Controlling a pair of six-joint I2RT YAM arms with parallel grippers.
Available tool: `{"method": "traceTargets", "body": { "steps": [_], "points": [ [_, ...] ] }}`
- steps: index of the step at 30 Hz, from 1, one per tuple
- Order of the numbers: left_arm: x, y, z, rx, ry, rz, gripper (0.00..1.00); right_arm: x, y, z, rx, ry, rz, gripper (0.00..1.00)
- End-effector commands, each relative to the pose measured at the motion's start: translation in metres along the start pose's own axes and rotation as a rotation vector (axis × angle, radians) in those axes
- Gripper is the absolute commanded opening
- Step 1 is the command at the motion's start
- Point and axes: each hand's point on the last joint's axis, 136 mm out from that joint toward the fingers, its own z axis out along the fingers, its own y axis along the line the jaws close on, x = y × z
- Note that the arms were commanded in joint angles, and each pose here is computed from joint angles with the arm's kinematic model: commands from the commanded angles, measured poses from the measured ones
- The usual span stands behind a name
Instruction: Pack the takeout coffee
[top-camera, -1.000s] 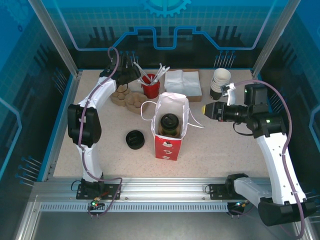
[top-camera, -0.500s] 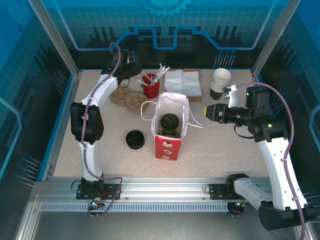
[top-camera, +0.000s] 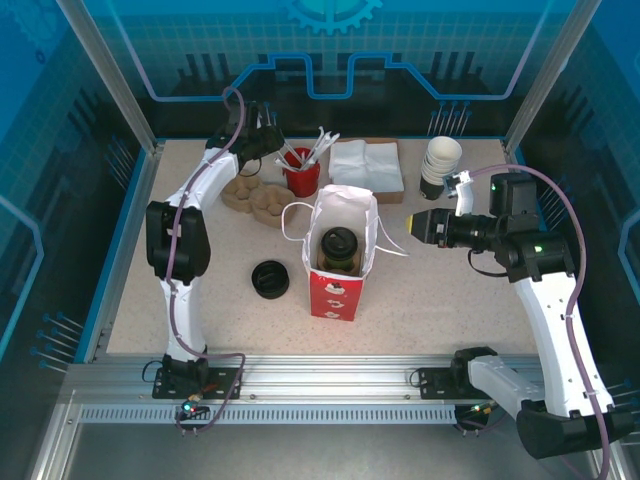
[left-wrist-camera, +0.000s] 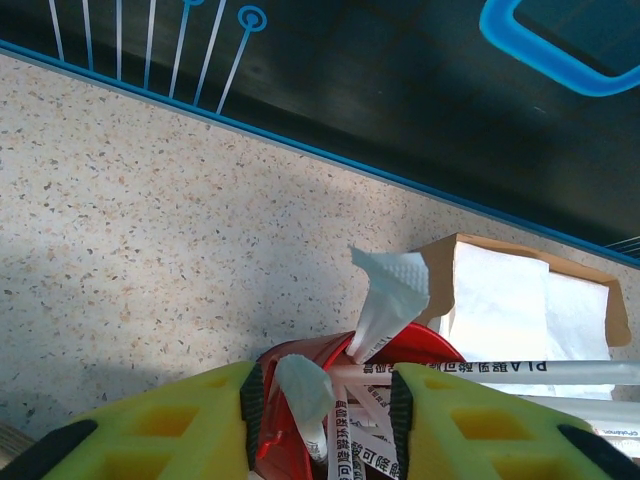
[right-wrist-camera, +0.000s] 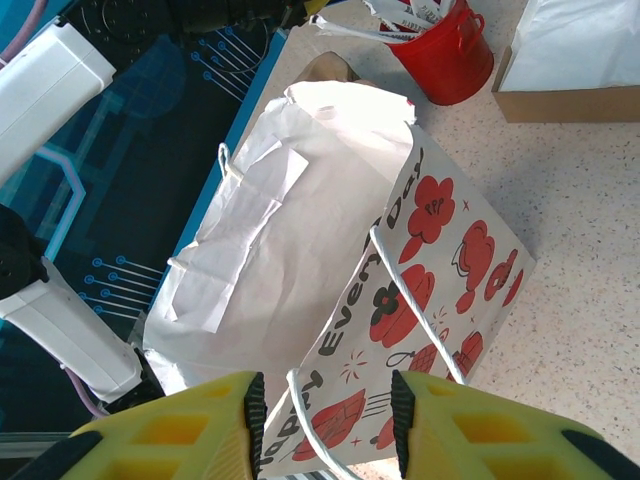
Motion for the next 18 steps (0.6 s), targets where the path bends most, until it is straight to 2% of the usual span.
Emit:
{"method": "traceTargets", "body": {
  "steps": [1, 12, 18],
  "points": [
    [0.0, 0.005, 0.005, 0.009, -0.002, 0.025, 0.39, 0.001, 0.0, 0.0, 0.0, 0.006, -0.017, 0.4],
    [0.006, 0.016, 0.005, 0.002, 0.001, 0.016, 0.35, 0.0, -0.001, 0.002, 0.0, 0.01, -0.011, 0.4],
    [0.003, 0.016, 0.004, 0.015, -0.006, 0.019, 0.24, 0.0, -0.002, 0.003, 0.0, 0.01, -0.009, 0.4]
  ]
}}
